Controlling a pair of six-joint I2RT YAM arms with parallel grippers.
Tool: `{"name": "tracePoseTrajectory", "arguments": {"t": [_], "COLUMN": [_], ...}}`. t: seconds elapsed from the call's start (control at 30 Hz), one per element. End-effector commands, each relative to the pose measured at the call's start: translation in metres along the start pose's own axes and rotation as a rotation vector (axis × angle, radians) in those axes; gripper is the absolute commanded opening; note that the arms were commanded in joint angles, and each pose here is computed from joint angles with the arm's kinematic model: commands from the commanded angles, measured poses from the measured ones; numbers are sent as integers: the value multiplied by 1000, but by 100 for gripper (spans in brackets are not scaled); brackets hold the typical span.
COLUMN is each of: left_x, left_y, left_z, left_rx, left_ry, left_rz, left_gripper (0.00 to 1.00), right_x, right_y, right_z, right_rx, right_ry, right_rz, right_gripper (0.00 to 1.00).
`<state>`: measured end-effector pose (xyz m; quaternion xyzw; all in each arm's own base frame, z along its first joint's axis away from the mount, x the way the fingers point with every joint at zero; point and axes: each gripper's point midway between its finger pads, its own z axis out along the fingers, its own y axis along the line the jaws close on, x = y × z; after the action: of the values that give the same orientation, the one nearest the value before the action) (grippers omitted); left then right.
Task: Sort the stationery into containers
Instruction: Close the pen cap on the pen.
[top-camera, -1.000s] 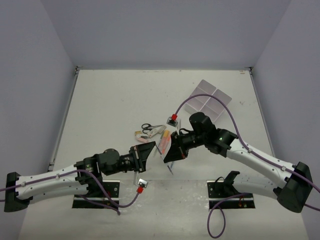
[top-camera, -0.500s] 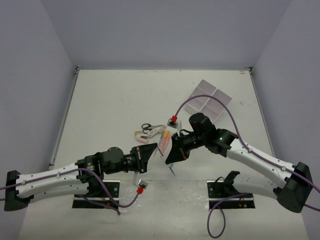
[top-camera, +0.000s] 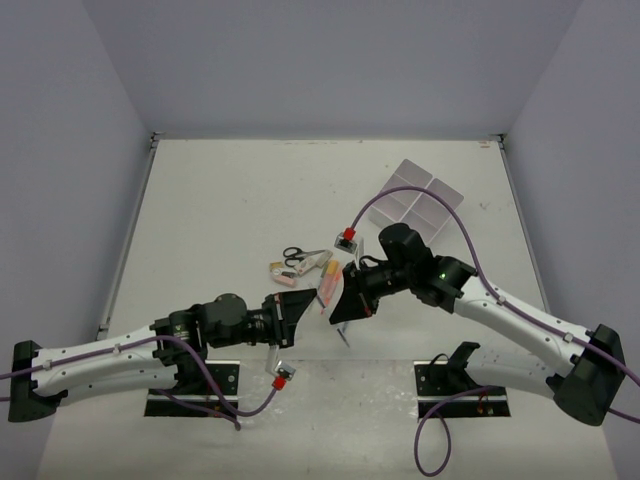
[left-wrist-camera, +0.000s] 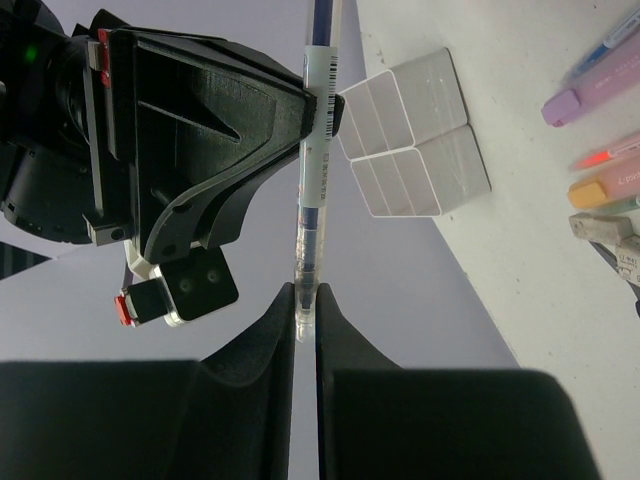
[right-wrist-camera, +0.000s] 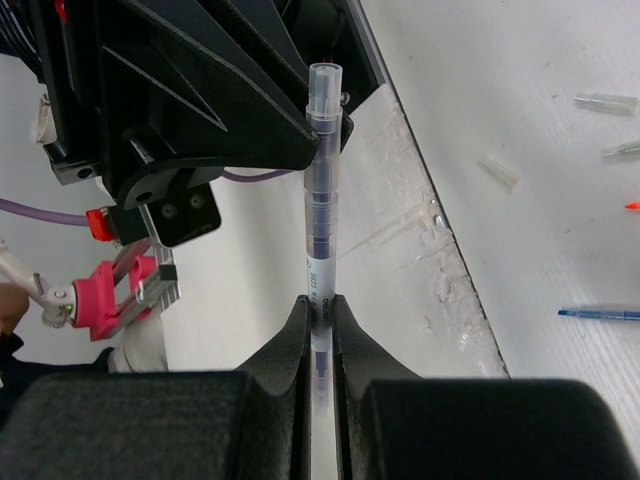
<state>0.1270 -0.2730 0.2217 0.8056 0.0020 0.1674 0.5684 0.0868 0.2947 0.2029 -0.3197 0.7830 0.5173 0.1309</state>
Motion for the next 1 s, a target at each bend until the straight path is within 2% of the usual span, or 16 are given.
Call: {"name": "tracePoseTrajectory", "arguments": {"t": [0.0, 0.23, 0.37, 0.53, 0.8, 0.83, 0.87, 0.9, 0.97], "left_x": [-7, -3, -2, 2, 11, 11, 11, 11, 11], "left_y": [19, 25, 32, 40, 58, 58, 59, 59, 60], "left_z": [-1, -2, -3, -4, -9, -10, -12, -13, -17], "left_rx": [-68, -79, -101, -129, -176, -172, -167, -163, -162], "left_ry": [-47, -32, -34, -22, -4, -7, -10, -13, -17], "left_rz": [-4, 1, -25, -65, -175, -192, -207, -216, -252], "left_gripper": [0, 4, 27, 40, 44, 52, 67, 98, 100], "right_x": [-39, -46, -40, -36, -38, -40, -44, -46, -52], "right_y": [13, 16, 14, 11, 6, 6, 5, 4, -1], "right_z": [-5, 0, 5, 5, 4, 3, 1, 1, -1], "right_rx": [-3, -45, -72, -66, -41, -30, -14, -2, 40], "right_ry": [-116, -138, -119, -111, -152, -164, -182, -192, -213], "right_rz": [-97, -138, -147, -144, -153, -156, -161, -163, -150], "right_gripper": [0, 0, 0, 0, 0, 0, 0, 0, 0]}}
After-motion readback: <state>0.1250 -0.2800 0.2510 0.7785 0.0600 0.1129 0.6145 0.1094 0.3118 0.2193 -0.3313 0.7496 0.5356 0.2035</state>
